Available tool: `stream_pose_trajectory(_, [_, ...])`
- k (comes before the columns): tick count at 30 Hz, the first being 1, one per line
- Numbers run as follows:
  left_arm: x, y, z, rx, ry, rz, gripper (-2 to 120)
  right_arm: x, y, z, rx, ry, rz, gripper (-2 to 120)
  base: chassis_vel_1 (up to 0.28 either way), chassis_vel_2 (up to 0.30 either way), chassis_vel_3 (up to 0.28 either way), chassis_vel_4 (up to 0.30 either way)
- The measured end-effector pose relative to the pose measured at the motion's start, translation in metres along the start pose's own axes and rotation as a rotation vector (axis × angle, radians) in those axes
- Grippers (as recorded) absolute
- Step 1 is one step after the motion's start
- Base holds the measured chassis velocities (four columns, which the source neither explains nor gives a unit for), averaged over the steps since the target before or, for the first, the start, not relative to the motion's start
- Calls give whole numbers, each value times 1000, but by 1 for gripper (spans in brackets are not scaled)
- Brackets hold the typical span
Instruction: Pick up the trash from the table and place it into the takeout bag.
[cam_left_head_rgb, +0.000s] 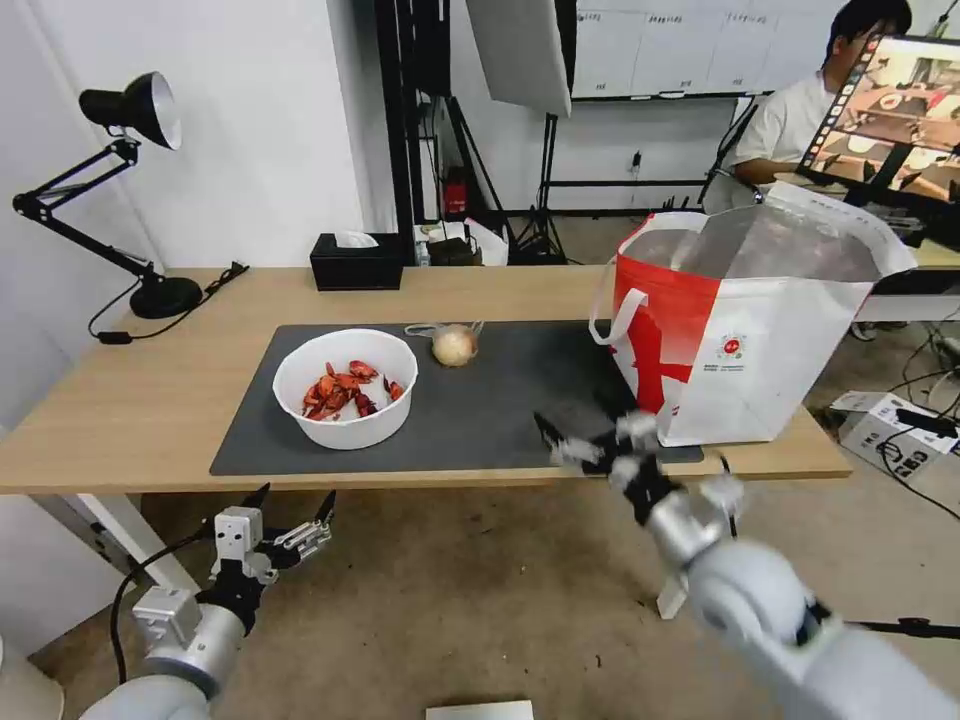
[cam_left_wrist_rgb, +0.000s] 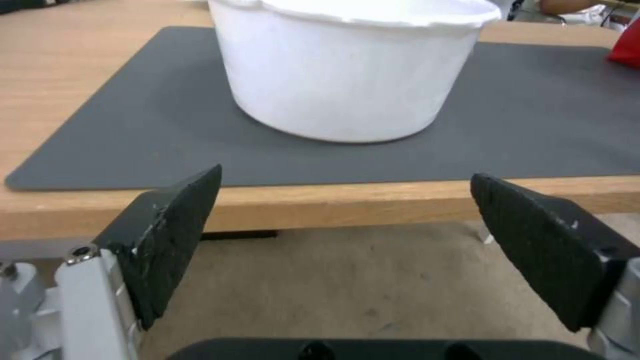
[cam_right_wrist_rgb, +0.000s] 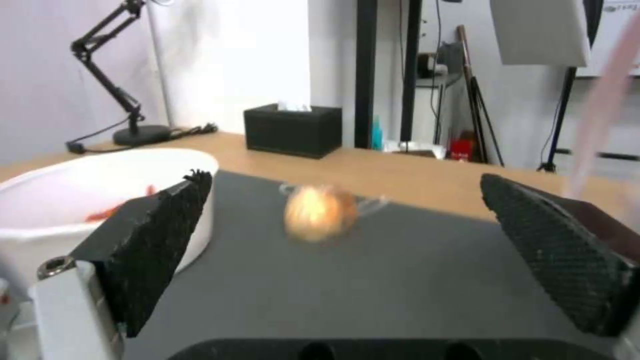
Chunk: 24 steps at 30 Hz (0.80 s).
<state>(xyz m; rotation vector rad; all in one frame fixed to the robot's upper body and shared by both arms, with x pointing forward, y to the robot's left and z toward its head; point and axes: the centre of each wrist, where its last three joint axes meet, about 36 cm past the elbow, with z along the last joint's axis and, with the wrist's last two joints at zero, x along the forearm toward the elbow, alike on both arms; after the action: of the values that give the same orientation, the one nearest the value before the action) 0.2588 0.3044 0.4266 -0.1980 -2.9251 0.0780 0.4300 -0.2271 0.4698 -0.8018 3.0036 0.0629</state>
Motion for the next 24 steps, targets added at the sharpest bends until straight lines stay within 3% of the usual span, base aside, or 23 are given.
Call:
stream_pose_trajectory(7, [0,3,3,8,-12,-8,100,-106,-5,-11,-60,27,23,100,0,0,0,0])
stream_pose_trajectory(12, [-1,6,5,9,-11,-17,100,-155,2,-8,-77,52,26,100,0,0,0,0])
stream_pose_trajectory(15, [-2,9,8,12,-7,-26,100,-202,7,2,-67,128,44,100,0,0,0,0])
stream_pose_trajectory(24, [-3,11,13,16,3,-36,100,-263,7,23,-14,269,85,100,0,0,0,0])
